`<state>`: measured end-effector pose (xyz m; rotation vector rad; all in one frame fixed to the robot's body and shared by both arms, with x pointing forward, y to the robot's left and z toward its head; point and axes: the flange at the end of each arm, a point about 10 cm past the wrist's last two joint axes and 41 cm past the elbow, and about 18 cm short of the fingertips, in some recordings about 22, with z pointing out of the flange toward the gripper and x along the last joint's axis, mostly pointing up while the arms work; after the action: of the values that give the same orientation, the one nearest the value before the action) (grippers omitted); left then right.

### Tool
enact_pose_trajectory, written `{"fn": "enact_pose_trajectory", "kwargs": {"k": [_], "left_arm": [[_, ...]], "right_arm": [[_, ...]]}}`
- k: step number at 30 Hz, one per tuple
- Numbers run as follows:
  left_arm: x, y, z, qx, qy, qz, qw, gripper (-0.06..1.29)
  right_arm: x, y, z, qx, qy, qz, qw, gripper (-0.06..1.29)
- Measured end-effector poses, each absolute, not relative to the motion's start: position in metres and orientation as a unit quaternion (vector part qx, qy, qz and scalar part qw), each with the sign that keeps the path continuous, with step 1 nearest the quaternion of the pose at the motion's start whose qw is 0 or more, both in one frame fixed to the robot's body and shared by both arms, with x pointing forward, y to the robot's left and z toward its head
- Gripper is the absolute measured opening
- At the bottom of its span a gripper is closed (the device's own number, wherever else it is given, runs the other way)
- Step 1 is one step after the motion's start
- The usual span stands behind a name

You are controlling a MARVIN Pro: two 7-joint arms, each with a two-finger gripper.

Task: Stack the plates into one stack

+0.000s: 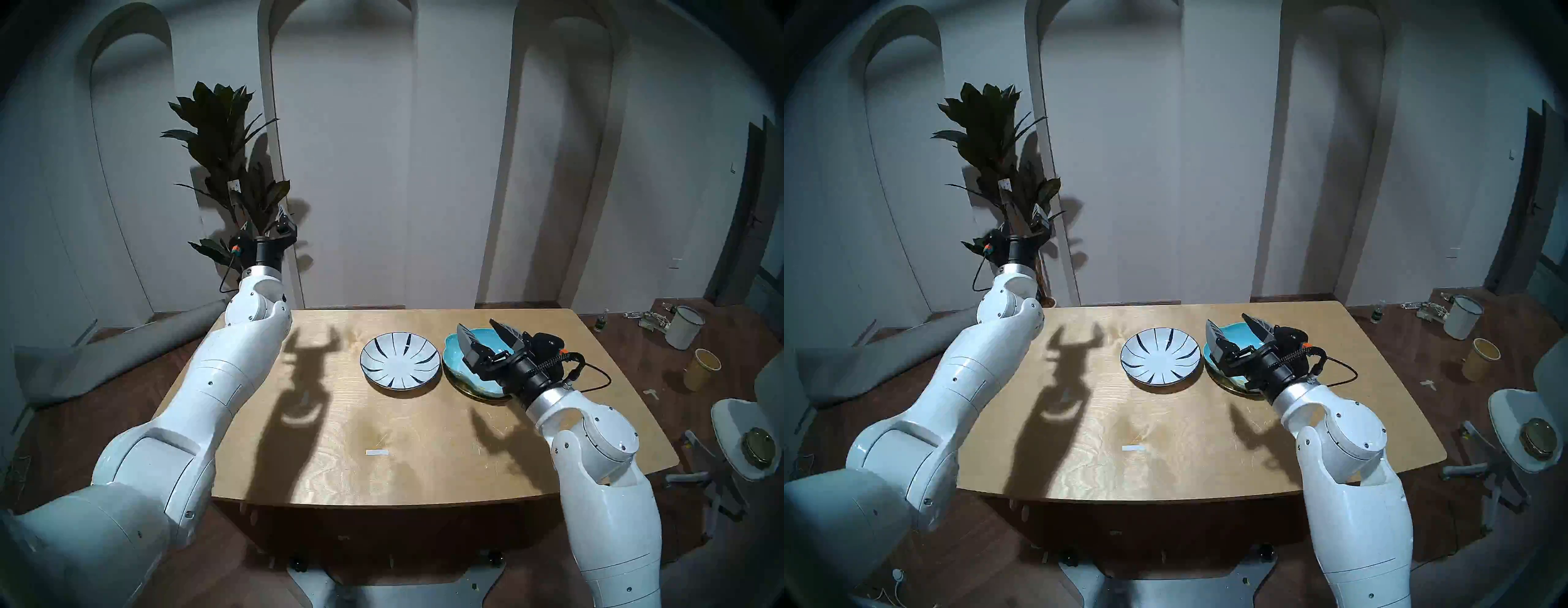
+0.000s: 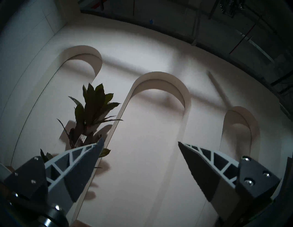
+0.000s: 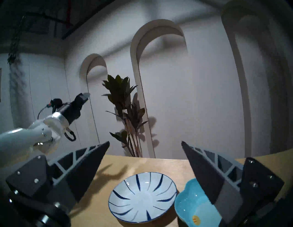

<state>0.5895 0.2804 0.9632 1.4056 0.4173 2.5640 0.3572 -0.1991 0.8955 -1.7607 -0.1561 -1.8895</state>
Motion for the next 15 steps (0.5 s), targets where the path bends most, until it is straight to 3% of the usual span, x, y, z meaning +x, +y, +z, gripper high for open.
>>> {"fn": "enact_pose_trajectory", "kwargs": {"k": [15], "left_arm": [[0.583, 0.282, 0.947, 0.429, 0.092, 0.897, 0.065, 1.23]], "right_arm": [[0.368, -0.211, 0.903, -0.625, 0.110, -0.673, 0.378, 1.22]]}}
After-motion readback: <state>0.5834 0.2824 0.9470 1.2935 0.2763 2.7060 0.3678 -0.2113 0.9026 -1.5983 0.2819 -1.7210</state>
